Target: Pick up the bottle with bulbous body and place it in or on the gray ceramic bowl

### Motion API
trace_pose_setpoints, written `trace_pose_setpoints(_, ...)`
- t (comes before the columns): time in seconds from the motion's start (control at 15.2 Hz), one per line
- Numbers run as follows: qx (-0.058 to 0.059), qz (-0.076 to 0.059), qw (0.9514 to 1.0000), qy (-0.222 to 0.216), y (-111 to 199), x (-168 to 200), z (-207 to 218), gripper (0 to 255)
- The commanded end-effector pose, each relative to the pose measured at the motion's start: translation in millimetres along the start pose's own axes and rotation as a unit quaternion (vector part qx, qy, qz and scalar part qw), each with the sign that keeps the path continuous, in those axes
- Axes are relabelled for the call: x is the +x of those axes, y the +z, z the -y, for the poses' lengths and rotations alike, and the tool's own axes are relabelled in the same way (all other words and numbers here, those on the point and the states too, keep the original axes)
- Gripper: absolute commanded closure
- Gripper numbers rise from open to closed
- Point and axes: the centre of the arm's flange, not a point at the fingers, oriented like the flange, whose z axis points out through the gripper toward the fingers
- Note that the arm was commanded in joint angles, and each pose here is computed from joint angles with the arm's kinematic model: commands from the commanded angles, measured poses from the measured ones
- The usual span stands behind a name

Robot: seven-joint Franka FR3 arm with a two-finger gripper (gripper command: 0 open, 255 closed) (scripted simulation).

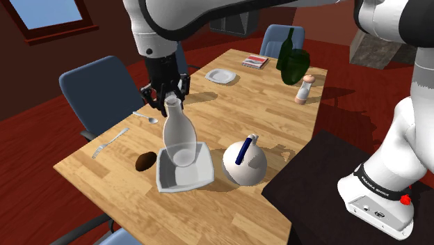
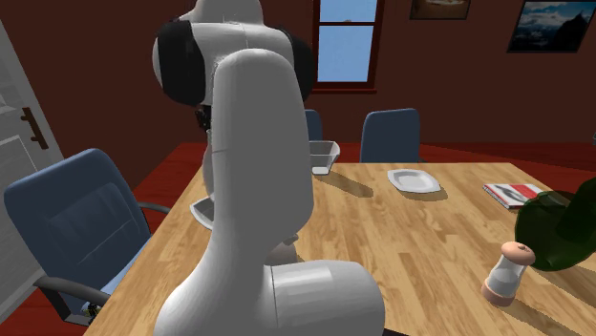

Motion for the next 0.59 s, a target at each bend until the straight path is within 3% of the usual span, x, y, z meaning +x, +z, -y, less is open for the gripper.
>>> trace_pose_setpoints(0.0, 0.0, 0.0, 1.0, 0.0, 11, 0, 0, 255)
trace_pose_setpoints(0.53, 0.0, 0.0, 1.0, 0.0, 45, 2, 0, 255)
